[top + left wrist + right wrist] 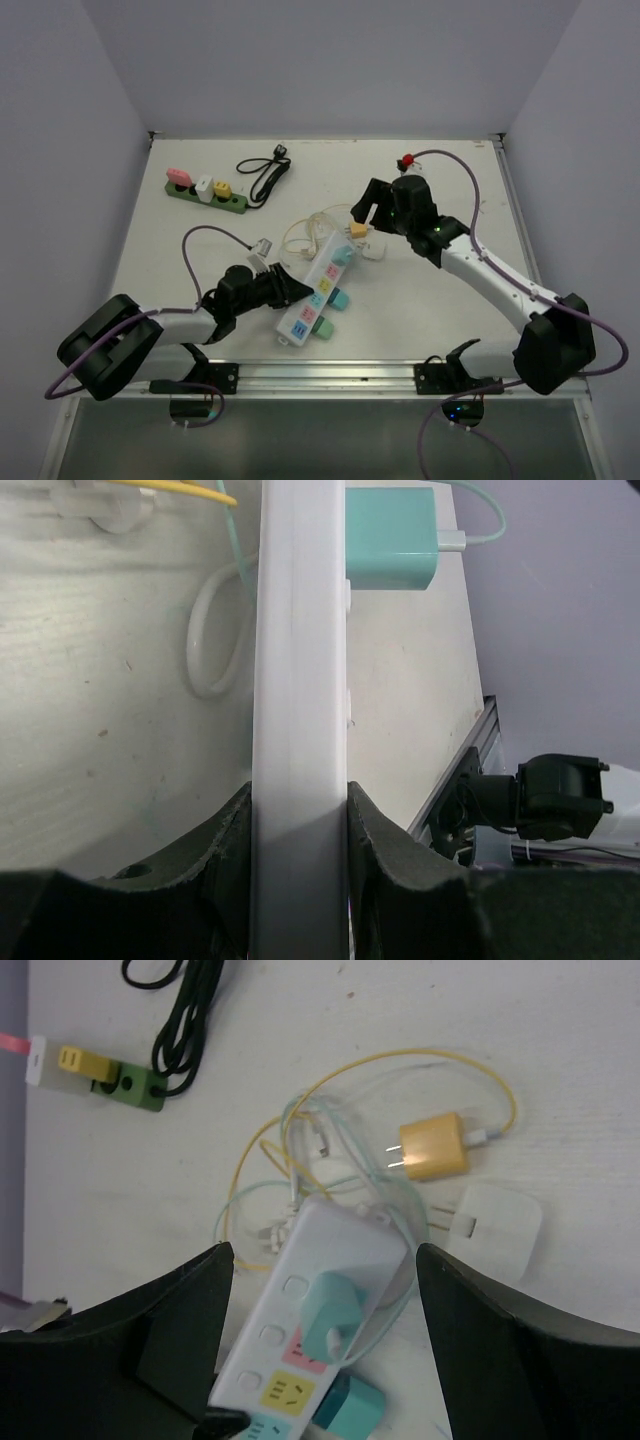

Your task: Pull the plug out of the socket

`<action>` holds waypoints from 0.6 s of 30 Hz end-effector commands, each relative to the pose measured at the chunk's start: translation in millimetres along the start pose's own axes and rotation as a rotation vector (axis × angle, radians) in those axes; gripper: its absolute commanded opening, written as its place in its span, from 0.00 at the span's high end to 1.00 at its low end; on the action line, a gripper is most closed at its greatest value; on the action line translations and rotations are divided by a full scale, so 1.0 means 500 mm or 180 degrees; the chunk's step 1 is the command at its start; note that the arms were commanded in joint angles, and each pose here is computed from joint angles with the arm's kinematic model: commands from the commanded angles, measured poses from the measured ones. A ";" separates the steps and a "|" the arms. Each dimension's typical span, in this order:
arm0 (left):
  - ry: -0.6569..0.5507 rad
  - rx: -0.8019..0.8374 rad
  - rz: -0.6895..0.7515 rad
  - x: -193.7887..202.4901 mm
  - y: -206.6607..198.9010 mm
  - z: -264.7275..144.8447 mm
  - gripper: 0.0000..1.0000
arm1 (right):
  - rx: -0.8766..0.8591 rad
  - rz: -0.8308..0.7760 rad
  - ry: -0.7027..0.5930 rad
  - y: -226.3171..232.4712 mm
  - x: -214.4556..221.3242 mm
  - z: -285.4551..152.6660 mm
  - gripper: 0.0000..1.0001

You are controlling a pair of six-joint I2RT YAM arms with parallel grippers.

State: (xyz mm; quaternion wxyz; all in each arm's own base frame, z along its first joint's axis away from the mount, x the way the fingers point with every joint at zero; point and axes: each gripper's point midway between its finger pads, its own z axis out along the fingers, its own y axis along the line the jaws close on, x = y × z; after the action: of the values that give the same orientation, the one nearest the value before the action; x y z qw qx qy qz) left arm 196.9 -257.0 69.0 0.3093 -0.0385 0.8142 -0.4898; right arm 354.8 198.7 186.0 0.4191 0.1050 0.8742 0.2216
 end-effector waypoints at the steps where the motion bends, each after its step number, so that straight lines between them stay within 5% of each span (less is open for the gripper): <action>1: -0.0367 0.0049 0.0150 -0.069 -0.031 0.023 1.00 | -0.0147 0.0268 -0.0218 0.039 0.023 -0.039 0.22; 18: -0.0443 0.0058 -0.0103 -0.055 -0.013 0.009 1.00 | 0.0000 0.0464 -0.0115 0.072 0.174 0.013 0.27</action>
State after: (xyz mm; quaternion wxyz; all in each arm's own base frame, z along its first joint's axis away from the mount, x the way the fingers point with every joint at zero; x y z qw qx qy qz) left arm 208.2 -253.7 67.1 0.3210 -0.0730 0.8130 -0.4803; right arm 289.0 258.8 126.3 0.3887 0.1361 0.8803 0.2355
